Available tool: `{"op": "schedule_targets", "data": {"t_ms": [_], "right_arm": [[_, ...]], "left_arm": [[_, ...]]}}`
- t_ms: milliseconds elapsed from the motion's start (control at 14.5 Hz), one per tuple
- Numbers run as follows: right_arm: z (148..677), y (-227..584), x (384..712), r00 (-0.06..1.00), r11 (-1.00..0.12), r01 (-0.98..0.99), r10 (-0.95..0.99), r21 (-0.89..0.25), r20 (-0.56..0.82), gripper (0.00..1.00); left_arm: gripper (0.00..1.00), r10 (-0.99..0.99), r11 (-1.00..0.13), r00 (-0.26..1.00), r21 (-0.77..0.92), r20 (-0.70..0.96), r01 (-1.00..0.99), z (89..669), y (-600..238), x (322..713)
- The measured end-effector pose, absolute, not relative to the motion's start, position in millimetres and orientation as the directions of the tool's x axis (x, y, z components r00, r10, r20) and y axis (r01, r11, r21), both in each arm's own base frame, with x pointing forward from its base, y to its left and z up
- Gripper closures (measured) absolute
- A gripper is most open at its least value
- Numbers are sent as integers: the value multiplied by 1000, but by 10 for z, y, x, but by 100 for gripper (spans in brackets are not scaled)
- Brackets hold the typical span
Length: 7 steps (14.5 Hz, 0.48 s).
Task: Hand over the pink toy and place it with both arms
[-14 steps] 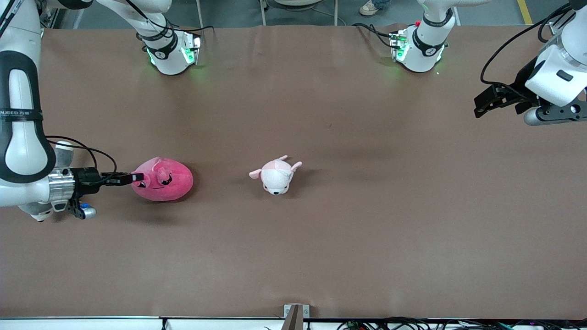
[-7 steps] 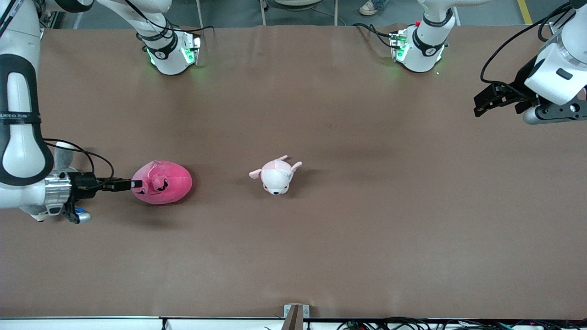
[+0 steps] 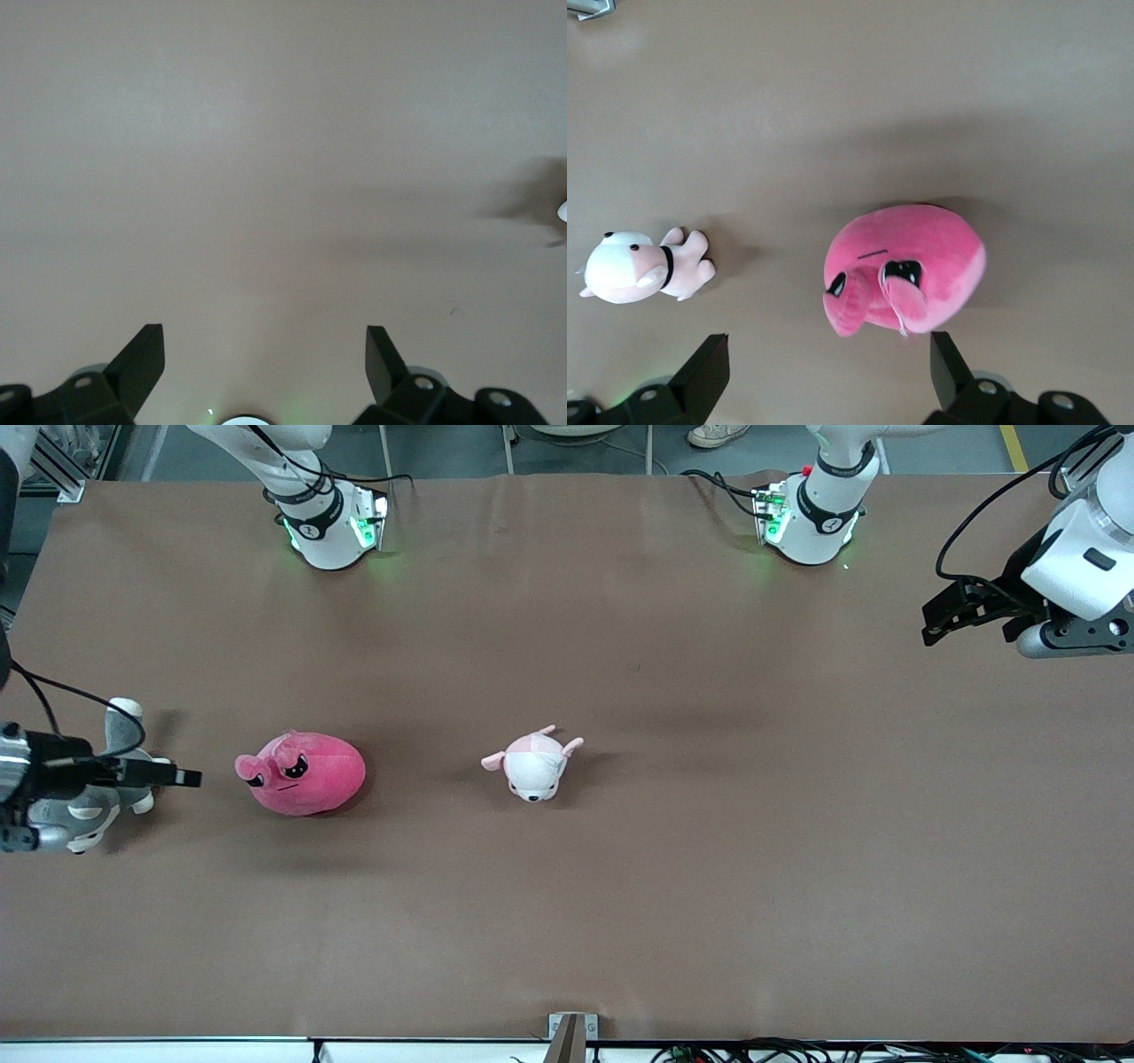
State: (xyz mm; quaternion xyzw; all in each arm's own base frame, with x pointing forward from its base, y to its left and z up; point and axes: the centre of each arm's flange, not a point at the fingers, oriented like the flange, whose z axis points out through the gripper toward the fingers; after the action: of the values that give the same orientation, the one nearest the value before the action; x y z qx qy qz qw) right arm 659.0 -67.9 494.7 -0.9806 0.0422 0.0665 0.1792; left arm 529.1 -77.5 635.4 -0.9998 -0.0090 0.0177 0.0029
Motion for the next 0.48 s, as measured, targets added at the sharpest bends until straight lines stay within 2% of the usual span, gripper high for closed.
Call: {"op": "schedule_targets", "data": {"t_ms": [276, 483], "right_arm": [[5737, -448, 6341, 999, -990, -13, -7, -140, -38, 0], [6220, -397, 6132, 999, -999, 10, 8, -50, 32, 0]], "left_arm": [[0, 9, -1000, 999, -6, -33, 9, 6365, -812, 5279], [0, 10, -1000, 999, -6, -33, 10, 6368, -808, 5278]]}}
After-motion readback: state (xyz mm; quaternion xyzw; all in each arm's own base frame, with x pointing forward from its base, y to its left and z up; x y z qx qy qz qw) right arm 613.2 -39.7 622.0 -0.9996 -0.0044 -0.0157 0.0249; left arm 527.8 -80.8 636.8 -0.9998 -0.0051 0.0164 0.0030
